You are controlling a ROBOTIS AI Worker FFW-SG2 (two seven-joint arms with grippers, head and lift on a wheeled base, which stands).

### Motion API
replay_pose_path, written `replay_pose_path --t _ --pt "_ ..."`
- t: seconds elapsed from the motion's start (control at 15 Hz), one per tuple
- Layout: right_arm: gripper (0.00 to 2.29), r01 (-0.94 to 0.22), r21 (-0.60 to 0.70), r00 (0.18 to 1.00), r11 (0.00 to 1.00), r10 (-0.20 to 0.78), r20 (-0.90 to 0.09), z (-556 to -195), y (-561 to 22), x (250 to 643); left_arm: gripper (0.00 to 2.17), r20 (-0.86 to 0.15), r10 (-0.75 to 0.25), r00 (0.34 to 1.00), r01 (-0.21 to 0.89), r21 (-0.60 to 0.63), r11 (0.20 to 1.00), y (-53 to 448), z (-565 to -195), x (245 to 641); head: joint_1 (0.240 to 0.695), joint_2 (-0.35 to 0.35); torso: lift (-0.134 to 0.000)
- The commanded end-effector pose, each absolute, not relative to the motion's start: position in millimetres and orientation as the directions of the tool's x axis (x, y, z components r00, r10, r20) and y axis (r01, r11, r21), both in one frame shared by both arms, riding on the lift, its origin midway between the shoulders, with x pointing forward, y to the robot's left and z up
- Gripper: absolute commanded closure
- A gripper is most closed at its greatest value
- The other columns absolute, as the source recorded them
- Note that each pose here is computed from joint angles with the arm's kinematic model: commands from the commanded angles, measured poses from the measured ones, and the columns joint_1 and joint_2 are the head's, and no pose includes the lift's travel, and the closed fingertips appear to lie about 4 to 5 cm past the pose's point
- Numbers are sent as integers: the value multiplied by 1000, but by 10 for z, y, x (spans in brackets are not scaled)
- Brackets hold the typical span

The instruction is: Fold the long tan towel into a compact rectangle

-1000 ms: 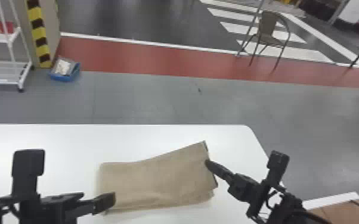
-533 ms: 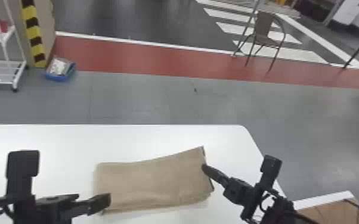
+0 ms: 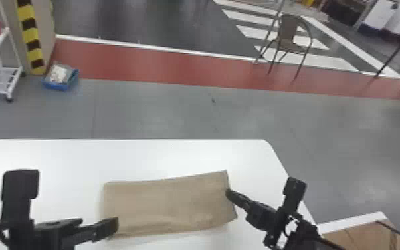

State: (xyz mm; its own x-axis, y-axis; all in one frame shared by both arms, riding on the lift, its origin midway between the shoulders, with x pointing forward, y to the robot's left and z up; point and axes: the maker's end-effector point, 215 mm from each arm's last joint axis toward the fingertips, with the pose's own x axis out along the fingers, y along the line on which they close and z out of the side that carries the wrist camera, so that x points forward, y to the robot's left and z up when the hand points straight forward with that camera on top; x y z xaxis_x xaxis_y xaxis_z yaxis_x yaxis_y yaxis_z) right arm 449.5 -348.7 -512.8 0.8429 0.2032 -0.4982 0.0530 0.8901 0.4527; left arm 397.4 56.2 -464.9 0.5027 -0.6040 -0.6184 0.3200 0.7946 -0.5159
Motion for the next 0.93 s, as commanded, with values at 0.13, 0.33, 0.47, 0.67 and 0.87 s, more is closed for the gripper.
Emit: replay_pose_path --t 0.13,0.33,0.47,0.67,0.87 --pt "12 115 404 825 907 139 -548 -5297 -3686 4449 33 -616 -606 504 325 -514 794 565 -4631 3976 695 -350 0" --pt "26 141 415 835 899 117 -538 -5267 -3829 4411 33 -628 -606 489 325 -513 794 570 -4654 3925 695 -350 0" --pt "26 135 411 849 901 109 -517 -5184 -3872 4349 33 -626 -610 486 330 -515 791 531 -4655 3910 695 -350 0" --pt "46 135 407 863 903 94 -496 -5128 -3941 4303 33 -601 -627 495 354 -520 777 425 -4612 3908 695 -350 0" --pt "53 141 409 868 902 86 -489 -5226 -4011 4225 33 -569 -623 537 363 -510 779 410 -4641 3964 695 -350 0"
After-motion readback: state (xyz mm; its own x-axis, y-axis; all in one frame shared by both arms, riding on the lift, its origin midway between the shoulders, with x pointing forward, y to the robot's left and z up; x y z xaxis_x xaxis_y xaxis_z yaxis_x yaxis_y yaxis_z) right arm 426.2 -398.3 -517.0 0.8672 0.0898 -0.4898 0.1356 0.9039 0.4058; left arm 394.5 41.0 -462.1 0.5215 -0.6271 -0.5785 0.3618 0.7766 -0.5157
